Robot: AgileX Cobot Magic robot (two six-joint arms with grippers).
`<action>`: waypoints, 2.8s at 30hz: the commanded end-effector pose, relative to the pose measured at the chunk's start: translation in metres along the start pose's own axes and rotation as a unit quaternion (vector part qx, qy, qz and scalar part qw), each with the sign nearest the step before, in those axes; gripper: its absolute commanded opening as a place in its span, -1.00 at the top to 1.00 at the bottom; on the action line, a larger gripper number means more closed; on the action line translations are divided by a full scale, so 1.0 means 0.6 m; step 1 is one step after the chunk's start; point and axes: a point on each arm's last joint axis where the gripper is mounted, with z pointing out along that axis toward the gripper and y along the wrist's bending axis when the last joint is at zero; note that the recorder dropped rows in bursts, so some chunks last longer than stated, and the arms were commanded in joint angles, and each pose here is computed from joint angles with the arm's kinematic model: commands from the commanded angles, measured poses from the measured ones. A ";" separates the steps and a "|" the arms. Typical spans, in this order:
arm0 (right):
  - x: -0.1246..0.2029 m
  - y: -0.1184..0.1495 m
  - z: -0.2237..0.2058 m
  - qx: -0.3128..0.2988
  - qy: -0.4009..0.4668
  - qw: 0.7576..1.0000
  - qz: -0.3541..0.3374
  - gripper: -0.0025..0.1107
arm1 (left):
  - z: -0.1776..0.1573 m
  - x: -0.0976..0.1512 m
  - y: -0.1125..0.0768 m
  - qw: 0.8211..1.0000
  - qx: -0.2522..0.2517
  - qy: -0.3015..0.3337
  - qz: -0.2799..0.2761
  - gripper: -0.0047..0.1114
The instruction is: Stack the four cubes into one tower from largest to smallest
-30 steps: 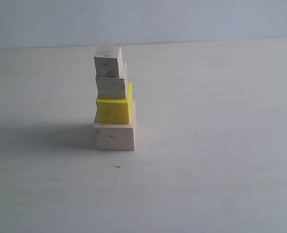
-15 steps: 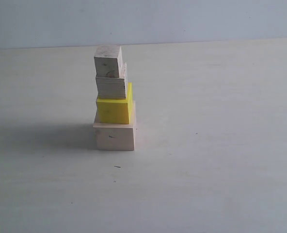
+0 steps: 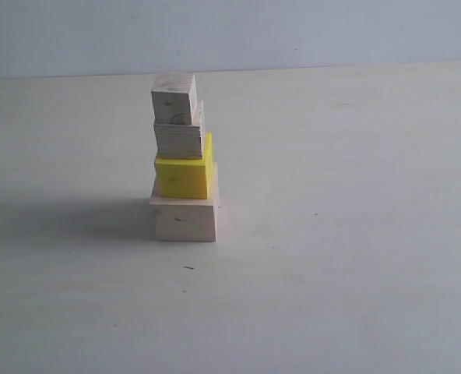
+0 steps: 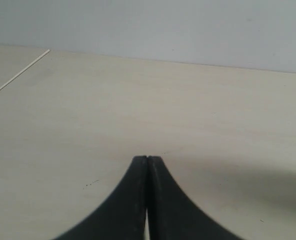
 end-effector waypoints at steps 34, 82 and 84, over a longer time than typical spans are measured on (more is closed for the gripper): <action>0.002 0.000 -0.001 0.000 0.001 1.000 0.001 0.96 | 0.000 0.001 0.000 1.000 0.002 -0.003 0.006 0.92; 0.293 -0.019 -0.077 0.044 0.348 0.936 0.006 0.96 | 0.000 0.001 0.000 1.000 0.002 -0.003 0.006 0.92; 0.293 -0.019 -0.077 0.044 0.348 0.936 0.006 0.96 | 0.000 0.001 0.000 1.000 0.002 -0.003 0.006 0.92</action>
